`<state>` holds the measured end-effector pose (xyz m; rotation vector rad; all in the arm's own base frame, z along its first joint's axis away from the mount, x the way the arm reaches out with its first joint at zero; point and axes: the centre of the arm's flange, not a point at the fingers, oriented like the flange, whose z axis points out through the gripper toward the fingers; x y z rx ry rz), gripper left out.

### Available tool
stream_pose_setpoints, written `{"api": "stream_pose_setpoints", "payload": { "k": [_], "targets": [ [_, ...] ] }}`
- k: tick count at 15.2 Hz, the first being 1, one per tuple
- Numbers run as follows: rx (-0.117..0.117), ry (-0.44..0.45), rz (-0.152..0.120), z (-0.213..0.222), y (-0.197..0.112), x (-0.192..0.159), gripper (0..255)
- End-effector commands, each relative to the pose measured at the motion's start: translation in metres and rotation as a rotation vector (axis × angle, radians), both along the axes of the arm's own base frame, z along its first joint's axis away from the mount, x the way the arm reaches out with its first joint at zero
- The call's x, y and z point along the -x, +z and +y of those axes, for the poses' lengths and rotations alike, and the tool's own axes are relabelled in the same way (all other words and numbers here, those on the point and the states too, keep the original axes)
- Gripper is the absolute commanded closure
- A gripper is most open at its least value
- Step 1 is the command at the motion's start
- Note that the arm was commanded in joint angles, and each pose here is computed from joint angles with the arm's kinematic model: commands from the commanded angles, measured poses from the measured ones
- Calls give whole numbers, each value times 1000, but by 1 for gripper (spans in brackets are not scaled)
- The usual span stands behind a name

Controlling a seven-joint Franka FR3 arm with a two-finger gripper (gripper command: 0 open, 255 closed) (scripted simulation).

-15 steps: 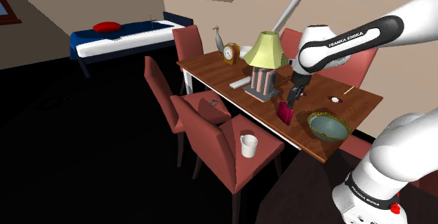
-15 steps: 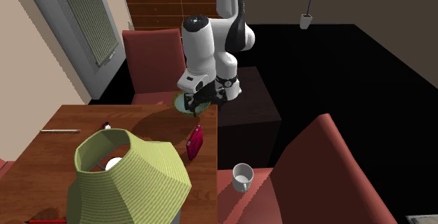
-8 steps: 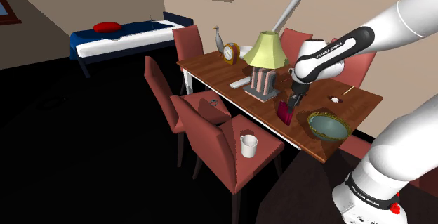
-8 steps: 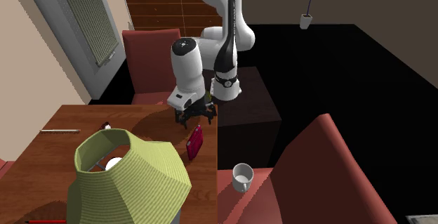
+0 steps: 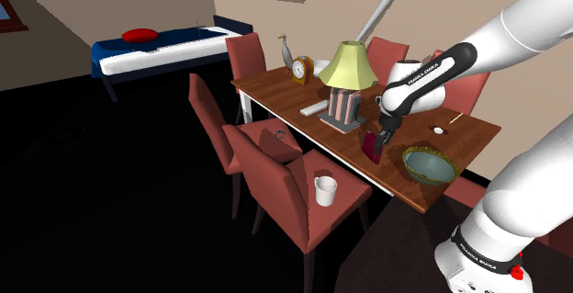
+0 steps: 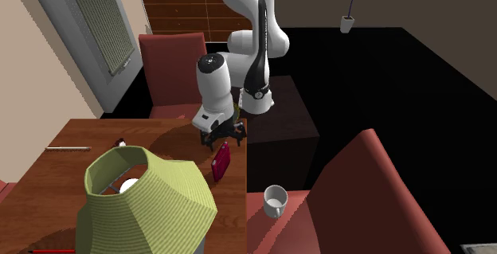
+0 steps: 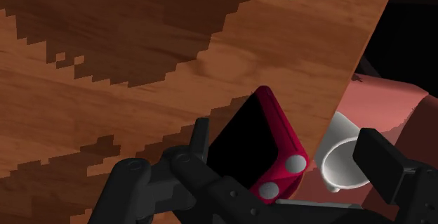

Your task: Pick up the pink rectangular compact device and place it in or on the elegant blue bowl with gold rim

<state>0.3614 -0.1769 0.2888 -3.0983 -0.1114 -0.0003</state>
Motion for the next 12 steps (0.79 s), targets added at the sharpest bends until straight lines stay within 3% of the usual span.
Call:
{"api": "stream_pose_setpoints", "payload": {
  "k": [1, 4, 5, 12],
  "targets": [
    [0, 0, 0, 0, -1, 0, 0],
    [0, 0, 0, 0, -1, 0, 0],
    [0, 0, 0, 0, -1, 0, 255],
    [0, 0, 0, 0, -1, 0, 255]
  ]
}}
